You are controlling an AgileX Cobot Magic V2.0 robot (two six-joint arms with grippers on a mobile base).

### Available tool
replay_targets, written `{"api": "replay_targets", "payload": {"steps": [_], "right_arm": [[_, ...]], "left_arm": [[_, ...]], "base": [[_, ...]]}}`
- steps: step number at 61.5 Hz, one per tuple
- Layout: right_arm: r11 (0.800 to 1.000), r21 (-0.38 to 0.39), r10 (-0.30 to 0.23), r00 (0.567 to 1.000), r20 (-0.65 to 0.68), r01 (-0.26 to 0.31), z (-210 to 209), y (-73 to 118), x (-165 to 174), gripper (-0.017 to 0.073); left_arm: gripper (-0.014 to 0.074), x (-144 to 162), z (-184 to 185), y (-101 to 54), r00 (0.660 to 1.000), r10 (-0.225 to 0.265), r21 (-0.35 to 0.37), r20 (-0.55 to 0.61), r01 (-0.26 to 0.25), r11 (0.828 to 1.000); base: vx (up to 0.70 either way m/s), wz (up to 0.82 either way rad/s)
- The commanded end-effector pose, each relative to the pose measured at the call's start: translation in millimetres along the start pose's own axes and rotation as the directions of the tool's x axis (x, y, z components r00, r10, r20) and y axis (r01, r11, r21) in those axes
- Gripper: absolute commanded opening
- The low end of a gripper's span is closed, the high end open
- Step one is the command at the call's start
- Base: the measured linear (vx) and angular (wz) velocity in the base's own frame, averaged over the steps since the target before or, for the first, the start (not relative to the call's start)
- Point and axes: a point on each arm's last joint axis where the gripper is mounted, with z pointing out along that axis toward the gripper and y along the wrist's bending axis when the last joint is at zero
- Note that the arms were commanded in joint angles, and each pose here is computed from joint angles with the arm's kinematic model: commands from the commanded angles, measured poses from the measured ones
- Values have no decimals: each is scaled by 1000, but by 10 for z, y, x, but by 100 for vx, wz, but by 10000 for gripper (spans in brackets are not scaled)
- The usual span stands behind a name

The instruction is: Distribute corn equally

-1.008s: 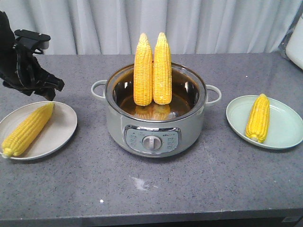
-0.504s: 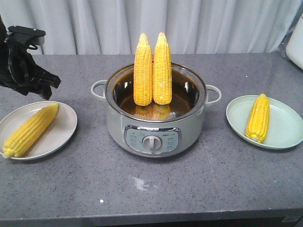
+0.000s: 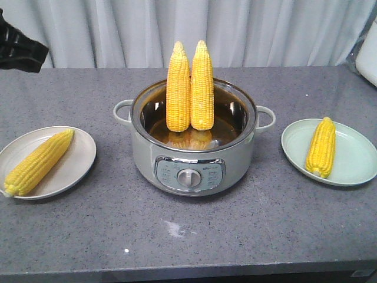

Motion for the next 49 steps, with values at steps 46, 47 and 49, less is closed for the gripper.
{"api": "replay_targets", "payload": {"steps": [46,47,49], "right_arm": [[959,-232,-80,943,323,161,1101,-820,-1282,582],[961,-222,-86,944,319,162,1146,-822,-1291,592],[963,-215,-90,945,314,164,1254,-809,-1315,613]], "left_arm": [[-8,-192,-574,-330,942,-31,210,333,-42,977],[-8,-192,-574,-330,942,-31,210,333,-42,977],[-8,-192,-574,-330,942,-32,211,333,-41,977]], "base": [[0,0],[0,0],[0,0]]}}
